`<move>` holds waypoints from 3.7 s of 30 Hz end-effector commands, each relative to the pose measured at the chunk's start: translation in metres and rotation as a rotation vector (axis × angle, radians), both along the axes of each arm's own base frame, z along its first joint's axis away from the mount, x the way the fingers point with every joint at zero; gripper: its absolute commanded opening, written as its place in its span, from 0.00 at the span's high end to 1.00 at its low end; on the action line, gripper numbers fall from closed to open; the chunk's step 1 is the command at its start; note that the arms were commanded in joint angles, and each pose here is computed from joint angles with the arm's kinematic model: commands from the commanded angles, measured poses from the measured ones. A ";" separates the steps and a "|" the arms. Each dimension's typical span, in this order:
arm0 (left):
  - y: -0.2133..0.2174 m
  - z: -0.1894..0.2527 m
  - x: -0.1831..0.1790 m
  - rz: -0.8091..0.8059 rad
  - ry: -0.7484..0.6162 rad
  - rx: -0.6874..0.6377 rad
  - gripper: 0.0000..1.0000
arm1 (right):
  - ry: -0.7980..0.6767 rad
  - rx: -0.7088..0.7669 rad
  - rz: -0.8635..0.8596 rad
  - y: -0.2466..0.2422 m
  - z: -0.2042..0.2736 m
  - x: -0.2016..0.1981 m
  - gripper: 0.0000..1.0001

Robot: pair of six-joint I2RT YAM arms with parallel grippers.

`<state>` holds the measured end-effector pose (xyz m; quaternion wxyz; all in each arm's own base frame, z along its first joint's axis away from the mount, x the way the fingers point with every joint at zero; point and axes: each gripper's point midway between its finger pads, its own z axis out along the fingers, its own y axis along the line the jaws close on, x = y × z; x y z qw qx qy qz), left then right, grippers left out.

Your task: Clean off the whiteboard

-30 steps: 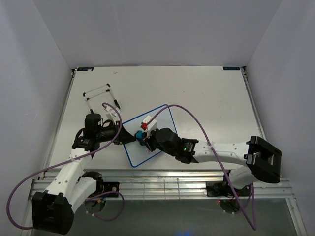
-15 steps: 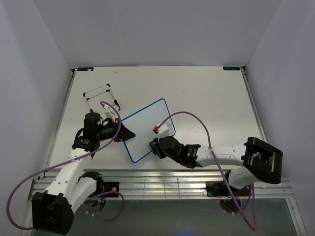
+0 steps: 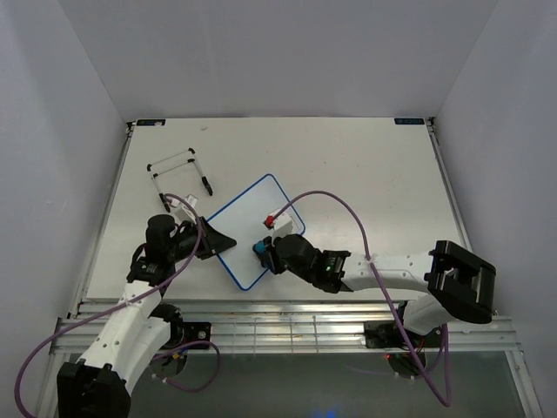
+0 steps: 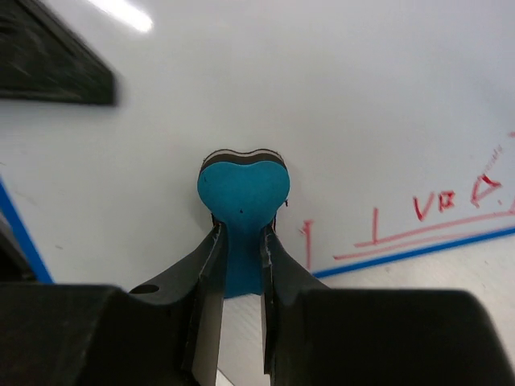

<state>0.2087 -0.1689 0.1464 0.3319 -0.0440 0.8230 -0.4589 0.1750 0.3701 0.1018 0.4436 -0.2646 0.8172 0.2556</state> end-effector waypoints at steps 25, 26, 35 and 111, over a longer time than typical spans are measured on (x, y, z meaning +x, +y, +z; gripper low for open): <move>-0.031 0.031 -0.039 -0.228 0.120 -0.214 1.00 | 0.194 -0.216 -0.151 -0.117 -0.062 0.100 0.92; -0.032 0.032 -0.040 -0.238 0.118 -0.218 1.00 | 0.195 -0.225 -0.156 -0.121 -0.064 0.107 0.92; -0.030 0.025 -0.040 -0.230 0.126 -0.193 1.00 | 0.255 -0.182 0.035 -0.097 -0.059 0.110 0.92; -0.028 0.022 -0.032 -0.124 0.167 -0.250 1.00 | 0.135 -0.035 -0.017 -0.105 -0.036 0.043 0.92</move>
